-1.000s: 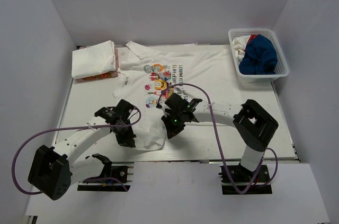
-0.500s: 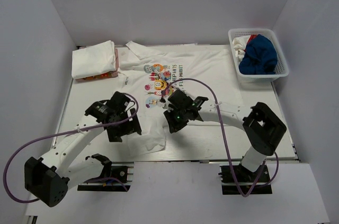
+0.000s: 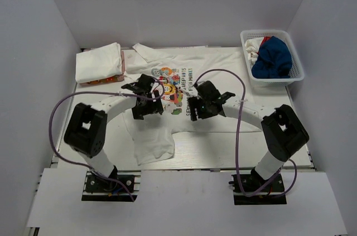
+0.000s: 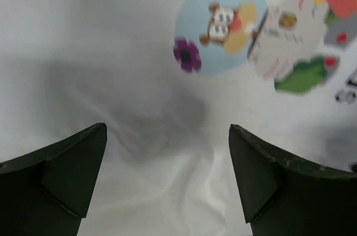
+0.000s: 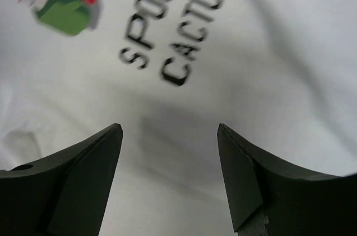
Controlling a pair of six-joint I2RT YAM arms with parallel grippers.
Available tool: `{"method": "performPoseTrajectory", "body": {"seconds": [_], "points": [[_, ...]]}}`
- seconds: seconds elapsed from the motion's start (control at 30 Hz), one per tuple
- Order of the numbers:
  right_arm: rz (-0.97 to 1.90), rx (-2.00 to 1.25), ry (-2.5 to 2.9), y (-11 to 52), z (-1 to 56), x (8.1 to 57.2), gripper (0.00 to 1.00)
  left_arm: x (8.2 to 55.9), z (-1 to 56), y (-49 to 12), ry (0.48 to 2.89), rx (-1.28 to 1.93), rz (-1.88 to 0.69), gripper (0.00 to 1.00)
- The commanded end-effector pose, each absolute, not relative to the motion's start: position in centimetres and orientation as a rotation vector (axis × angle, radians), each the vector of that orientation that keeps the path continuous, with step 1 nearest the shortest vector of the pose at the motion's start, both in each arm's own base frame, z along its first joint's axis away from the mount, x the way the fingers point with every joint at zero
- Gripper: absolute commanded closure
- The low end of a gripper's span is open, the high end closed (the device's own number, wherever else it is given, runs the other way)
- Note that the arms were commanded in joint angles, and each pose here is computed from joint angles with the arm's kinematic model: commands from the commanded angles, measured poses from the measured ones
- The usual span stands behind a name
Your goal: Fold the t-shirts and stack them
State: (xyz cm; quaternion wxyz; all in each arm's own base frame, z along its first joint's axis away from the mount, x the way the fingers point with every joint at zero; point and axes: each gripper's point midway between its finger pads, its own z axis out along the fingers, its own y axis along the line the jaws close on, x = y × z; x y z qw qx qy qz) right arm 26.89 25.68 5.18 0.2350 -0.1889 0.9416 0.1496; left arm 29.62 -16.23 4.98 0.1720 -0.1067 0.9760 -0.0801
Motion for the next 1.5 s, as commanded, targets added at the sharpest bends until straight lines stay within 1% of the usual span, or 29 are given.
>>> {"method": "performPoseTrajectory", "body": {"seconds": [0.0, 0.03, 0.13, 0.17, 0.23, 0.3, 0.43, 0.5, 0.53, 0.6, 0.63, 0.67, 0.73, 0.77, 0.83, 0.9, 0.93, 1.0, 1.03, 1.07, 1.1, 1.13, 1.17, 1.2, 1.23, 1.3, 1.33, 1.37, 1.47], "points": [[0.277, -0.365, 2.558, 23.1, 4.4, 30.3, 0.25, 34.6, 5.8, -15.5, 2.647, -0.278, -0.179, 0.00], [0.252, -0.308, 2.557, 22.0, 4.2, 31.4, 0.25, 35.1, 4.4, -15.1, 2.670, -0.273, -0.142, 0.00], [0.211, -0.248, 2.575, 20.2, 2.8, 33.0, 0.25, 37.3, 3.1, -15.0, 2.675, -0.269, -0.147, 0.00], [0.207, -0.242, 2.590, 20.0, 2.0, 33.3, 0.25, 37.9, 1.6, -14.8, 2.710, -0.274, -0.142, 0.00], [0.227, -0.219, 2.591, 19.7, 1.3, 34.4, 0.25, 39.4, 0.9, -15.9, 2.719, -0.226, -0.249, 0.00], [0.204, -0.188, 2.607, 18.5, 0.1, 35.3, 0.25, 40.3, -0.8, -16.4, 2.730, -0.219, -0.292, 0.00], [0.226, -0.198, 2.575, 18.4, 0.7, 37.6, 0.25, 44.4, -0.5, -17.4, 2.681, -0.161, -0.377, 0.00], [0.227, -0.219, 2.540, 18.7, 2.4, 38.8, 0.25, 45.3, 0.7, -18.0, 2.680, -0.133, -0.399, 0.00], [0.233, -0.231, 2.521, 18.9, 2.8, 39.0, 0.23, 45.3, 0.7, -17.9, 2.679, -0.112, -0.395, 0.00], [0.250, -0.252, 2.475, 19.1, 4.6, 39.4, 0.19, 45.7, 2.5, -17.8, 2.637, -0.095, -0.391, 0.00], [0.256, -0.257, 2.465, 19.3, 5.0, 39.4, 0.13, 45.9, 4.5, -17.6, 2.595, -0.095, -0.387, 0.00], [0.276, -0.242, 2.438, 19.4, 6.7, 39.3, 0.10, 45.1, 5.0, -17.0, 2.605, -0.104, -0.360, 0.00], [0.313, -0.279, 2.422, 19.9, 7.1, 38.5, 0.10, 44.3, 6.9, -16.4, 2.567, -0.127, -0.314, 0.00], [0.386, -0.307, 2.392, 20.8, 8.6, 38.0, 0.10, 43.2, 9.1, -16.2, 2.527, -0.118, -0.318, 0.00], [0.492, -0.401, 2.331, 22.4, 10.6, 36.4, 0.10, 41.8, 11.1, -15.9, 2.500, -0.147, -0.338, 0.00], [0.628, -0.515, 2.293, 25.6, 11.7, 34.0, 0.10, 39.2, 13.4, -15.3, 2.466, -0.227, -0.379, 0.00], [0.682, -0.564, 2.259, 27.2, 12.9, 32.6, 0.10, 38.0, 13.8, -14.8, 2.461, -0.266, -0.377, 0.00], [0.819, -0.696, 2.250, 30.7, 13.7, 29.1, 0.10, 34.2, 12.2, -13.7, 2.519, -0.355, -0.374, 0.00], [0.872, -0.789, 2.242, 32.9, 13.6, 26.7, 0.10, 31.5, 11.9, -12.9, 2.525, -0.381, -0.378, 0.00], [0.897, -0.838, 2.226, 34.1, 13.7, 25.8, 0.10, 29.7, 11.3, -12.1, 2.546, -0.469, -0.374, 0.00], [0.959, -0.930, 2.212, 36.2, 13.3, 23.5, 0.10, 28.2, 10.9, -11.7, 2.555, -0.503, -0.376, 0.00], [1.030, -1.010, 2.217, 37.8, 12.4, 21.3, 0.10, 26.0, 9.2, -10.7, 2.587, -0.557, -0.333, 0.00], [1.079, -1.067, 2.214, 39.2, 11.8, 20.1, 0.10, 25.1, 10.2, -9.9, 2.529, -0.606, -0.332, 0.00], [1.141, -1.107, 2.193, 40.1, 11.9, 19.3, 0.10, 23.8, 9.9, -9.5, 2.543, -0.628, -0.325, 0.00], [1.146, -1.156, 2.206, 41.1, 10.8, 18.2, 0.10, 22.4, 8.9, -9.1, 2.561, -0.646, -0.314, 0.00], [1.105, -1.164, 2.195, 42.5, 10.1, 18.9, 0.10, 21.3, 9.4, -8.9, 2.519, -0.678, -0.348, 0.00], [1.088, -1.181, 2.222, 42.8, 8.5, 19.0, 0.10, 20.5, 8.8, -8.8, 2.529, -0.677, -0.355, 0.00], [1.086, -1.193, 2.212, 43.7, 8.9, 18.9, 0.10, 20.2, 8.8, -9.0, 2.530, -0.672, -0.377, 0.00], [1.098, -1.193, 2.273, 43.6, 7.1, 18.5, 0.10, 20.1, 9.1, -9.2, 2.499, -0.660, -0.414, 0.00]]}}
